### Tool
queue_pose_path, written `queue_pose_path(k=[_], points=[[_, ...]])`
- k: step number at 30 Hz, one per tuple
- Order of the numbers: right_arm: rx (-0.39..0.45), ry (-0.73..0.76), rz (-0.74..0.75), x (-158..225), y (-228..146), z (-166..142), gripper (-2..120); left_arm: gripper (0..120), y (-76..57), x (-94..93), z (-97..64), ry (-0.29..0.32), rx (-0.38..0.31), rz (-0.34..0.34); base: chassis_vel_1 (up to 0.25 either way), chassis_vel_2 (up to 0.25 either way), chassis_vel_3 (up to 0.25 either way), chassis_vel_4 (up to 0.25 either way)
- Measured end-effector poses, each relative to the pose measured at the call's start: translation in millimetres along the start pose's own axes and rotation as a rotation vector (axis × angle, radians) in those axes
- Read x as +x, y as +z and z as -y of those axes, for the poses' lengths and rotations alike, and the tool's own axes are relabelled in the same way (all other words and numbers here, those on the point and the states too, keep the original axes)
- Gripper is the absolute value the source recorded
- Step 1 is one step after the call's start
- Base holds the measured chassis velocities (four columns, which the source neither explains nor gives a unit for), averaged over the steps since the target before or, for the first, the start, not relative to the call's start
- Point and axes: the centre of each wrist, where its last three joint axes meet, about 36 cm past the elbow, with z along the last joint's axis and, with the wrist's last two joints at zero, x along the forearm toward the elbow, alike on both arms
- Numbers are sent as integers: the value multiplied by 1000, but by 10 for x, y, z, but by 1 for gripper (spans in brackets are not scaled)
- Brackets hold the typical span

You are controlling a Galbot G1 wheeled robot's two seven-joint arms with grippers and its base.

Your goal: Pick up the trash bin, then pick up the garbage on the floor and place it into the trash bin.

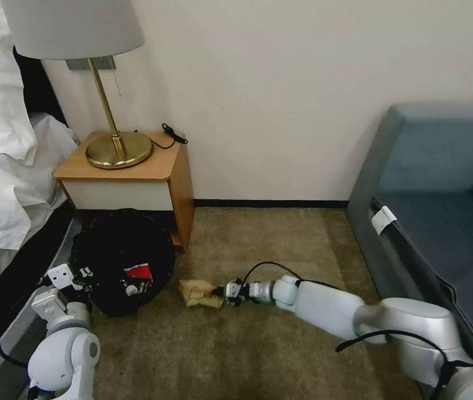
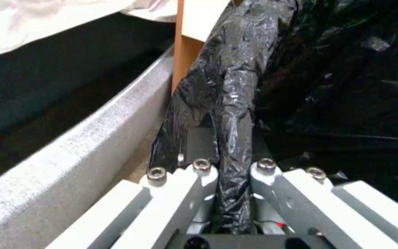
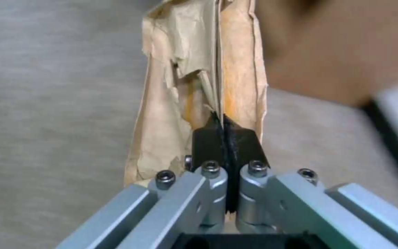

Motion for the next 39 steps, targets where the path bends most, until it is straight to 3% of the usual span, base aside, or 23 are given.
queue_pose_path(k=[2, 8, 12, 13, 16, 17, 21, 23, 26, 32, 39], points=[[-14, 104, -10, 369, 13, 322, 0, 3, 13, -24, 0, 0, -8, -3, 0, 0, 0, 0], [-35, 238, 23, 784, -213, 656, 0, 3, 38, -53, 12, 5, -17, -10, 0, 0, 0, 0], [-60, 311, 196, 781, -950, 810, 0, 3, 60, -52, 65, 17, -27, -15, 0, 0, 0, 0], [-60, 311, 196, 781, -950, 810, 0, 3, 60, -52, 65, 17, -27, -15, 0, 0, 0, 0], [-61, 303, 350, 671, -1604, 829, 0, 3, 91, -33, 85, 21, -38, -23, 0, 0, 0, 0], [-61, 303, 350, 671, -1604, 829, 0, 3, 91, -33, 85, 21, -38, -23, 0, 0, 0, 0], [-129, 231, 467, 351, -2205, 433, 0, 3, 119, 10, 113, 26, -49, -30, 0, 0, 0, 0], [-138, 218, 475, 276, -2264, 348, 0, 3, 122, 20, 120, 28, -49, -31, 0, 0, 0, 0], [-173, 151, 494, -90, -2478, -58, 0, 3, 112, 59, 147, 36, -48, -35, 0, 0, 0, 0], [-192, 93, 471, -316, -2510, -407, 0, 3, 92, 76, 160, 39, -48, -34, 0, 0, 0, 0], [-183, 67, 432, -335, -2380, -589, 0, 3, 76, 72, 191, 43, -40, -30, 0, 0, 0, 0]])
